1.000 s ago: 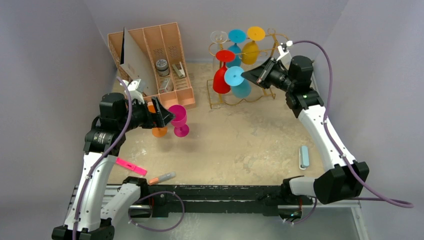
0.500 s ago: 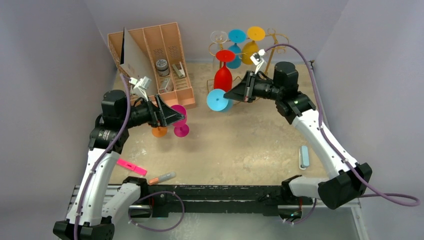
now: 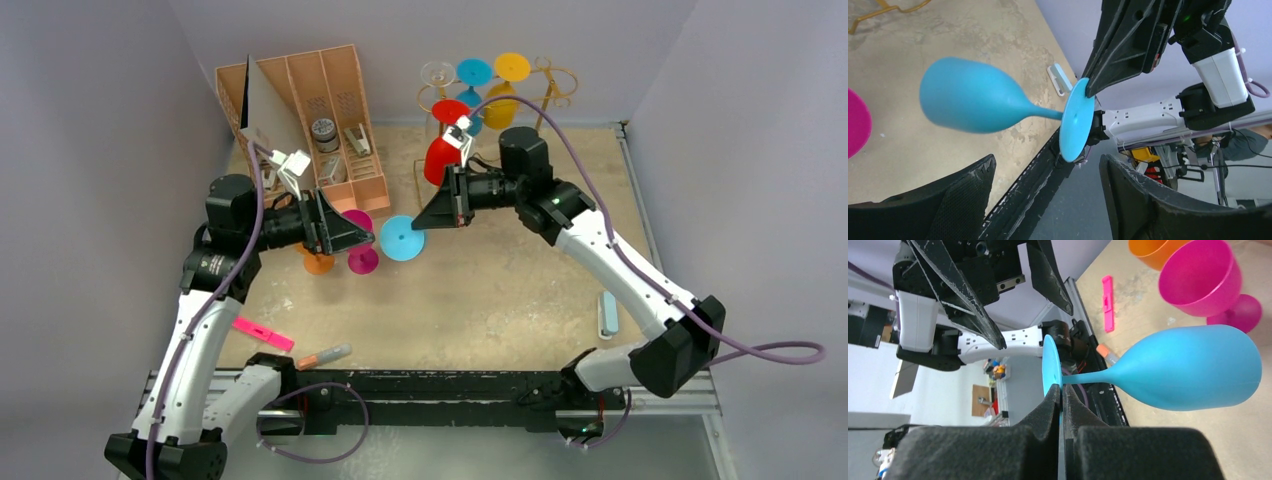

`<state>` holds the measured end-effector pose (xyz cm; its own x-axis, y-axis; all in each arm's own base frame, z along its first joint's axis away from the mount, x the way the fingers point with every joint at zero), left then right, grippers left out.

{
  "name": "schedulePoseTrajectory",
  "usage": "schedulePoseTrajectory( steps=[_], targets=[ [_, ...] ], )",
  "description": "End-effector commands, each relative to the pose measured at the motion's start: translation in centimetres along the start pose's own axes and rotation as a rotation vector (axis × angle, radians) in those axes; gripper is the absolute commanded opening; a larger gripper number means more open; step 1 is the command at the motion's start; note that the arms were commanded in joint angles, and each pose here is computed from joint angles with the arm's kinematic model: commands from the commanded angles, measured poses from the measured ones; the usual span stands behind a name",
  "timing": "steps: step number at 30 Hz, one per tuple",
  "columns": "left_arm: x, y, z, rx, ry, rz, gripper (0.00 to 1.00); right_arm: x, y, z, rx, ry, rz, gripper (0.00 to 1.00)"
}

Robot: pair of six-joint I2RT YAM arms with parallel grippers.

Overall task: Take the wine glass off the wine glass rack
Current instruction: Place the wine glass at the center of the board.

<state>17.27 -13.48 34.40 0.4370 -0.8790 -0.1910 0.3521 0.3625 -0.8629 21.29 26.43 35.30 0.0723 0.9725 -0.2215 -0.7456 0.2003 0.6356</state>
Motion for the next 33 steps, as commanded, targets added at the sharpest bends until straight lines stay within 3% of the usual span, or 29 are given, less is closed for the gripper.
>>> schedulePoseTrajectory(
  steps=[1,12,20,25,27,31,33],
  targets=[
    [-0.5,-2.5,0.0,0.091,0.03,-0.104,0.72,0.0,2.4,0.9,-0.092,0.005,0.083,0.0],
    [2.3,-2.2,-2.3,0.084,0.142,-0.135,0.42,0.7,2.7,0.5,-0.087,0.038,0.099,0.0],
    [3.0,-1.9,-2.1,0.086,0.112,-0.133,0.23,0.4,2.7,0.2,-0.095,0.05,0.085,0.0],
    [3.2,-1.9,-2.0,0.076,0.108,-0.148,0.0,0.5,2.7,0.0,-0.087,0.06,0.095,0.0],
    [3.4,-1.9,-2.1,0.066,0.113,-0.165,0.0,0.4,2.9,0.0,-0.088,0.06,0.1,0.01],
    [3.4,-2.4,-2.1,0.065,0.116,-0.225,0.0,0.1,3.2,-0.5,-0.1,0.063,0.124,0.17],
    [3.3,-2.9,-2.1,0.075,0.11,-0.263,0.0,0.0,3.1,-1.1,-0.089,0.066,0.13,0.3]
  ],
)
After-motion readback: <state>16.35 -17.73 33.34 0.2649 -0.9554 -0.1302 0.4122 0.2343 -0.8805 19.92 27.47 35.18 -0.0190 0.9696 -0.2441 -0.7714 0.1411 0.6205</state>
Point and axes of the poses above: each gripper's point midway between its finger pads, its own x axis out along the fingers, its own y axis along the line the jaws close on, z = x × y, the point moved 6 cm from there along -x, back along the fingers, and after that the axes turned 11 degrees about -x, right-handed, at the moved point
